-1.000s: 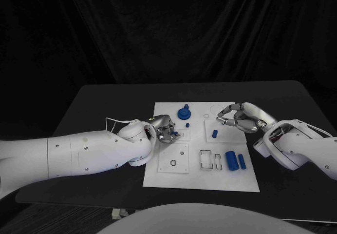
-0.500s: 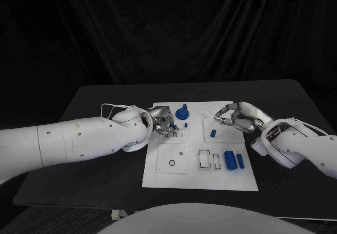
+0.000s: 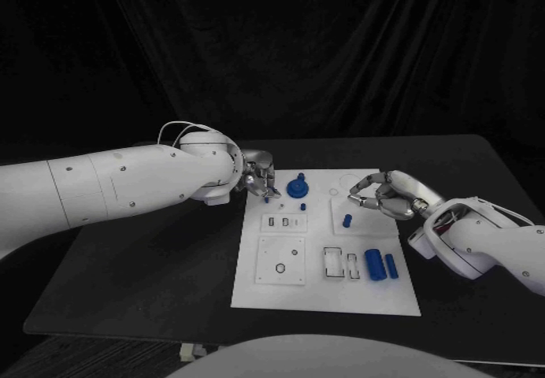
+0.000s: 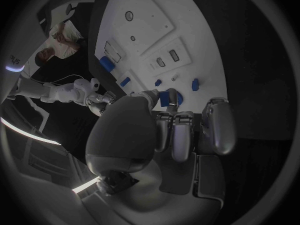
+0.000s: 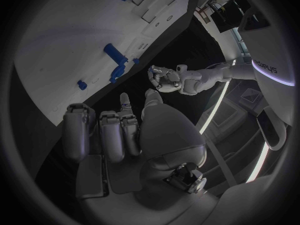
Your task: Assemble the parts on the task board
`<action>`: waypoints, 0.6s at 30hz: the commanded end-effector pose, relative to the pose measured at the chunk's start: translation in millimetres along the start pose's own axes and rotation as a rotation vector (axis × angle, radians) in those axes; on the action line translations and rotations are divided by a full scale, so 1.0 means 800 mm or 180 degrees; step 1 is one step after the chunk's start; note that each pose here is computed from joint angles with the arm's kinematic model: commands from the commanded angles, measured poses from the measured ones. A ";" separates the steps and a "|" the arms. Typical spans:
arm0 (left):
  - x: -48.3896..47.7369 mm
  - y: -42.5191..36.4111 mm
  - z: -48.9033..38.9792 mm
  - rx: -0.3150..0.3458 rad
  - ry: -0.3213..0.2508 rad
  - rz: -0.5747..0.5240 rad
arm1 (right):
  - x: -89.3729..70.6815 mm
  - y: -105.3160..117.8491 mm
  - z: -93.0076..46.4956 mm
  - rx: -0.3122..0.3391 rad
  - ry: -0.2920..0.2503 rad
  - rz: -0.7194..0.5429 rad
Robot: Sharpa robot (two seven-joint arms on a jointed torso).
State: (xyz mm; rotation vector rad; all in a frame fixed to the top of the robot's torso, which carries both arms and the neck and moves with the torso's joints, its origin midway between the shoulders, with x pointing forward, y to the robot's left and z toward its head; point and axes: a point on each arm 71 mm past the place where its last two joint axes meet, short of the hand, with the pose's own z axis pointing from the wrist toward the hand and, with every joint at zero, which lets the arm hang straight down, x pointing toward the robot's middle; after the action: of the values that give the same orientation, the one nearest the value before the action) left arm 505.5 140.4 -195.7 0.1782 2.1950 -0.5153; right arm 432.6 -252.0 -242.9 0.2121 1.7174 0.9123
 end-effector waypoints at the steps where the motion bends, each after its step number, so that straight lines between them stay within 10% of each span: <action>1: -0.002 -0.0023 0.001 0.0124 0.0377 -0.0285 | 0.002 -0.001 0.000 0.0026 0.0021 0.0000; 18: 0.000 -0.0308 0.001 -0.0558 0.0692 -0.0318 | 0.003 0.004 -0.003 0.0013 0.0046 0.0021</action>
State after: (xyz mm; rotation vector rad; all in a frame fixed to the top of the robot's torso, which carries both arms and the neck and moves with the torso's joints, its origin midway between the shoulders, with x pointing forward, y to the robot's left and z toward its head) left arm 499.1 114.5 -187.1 0.0779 2.3941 -0.4789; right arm 429.7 -250.8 -241.8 0.2118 1.7200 0.9208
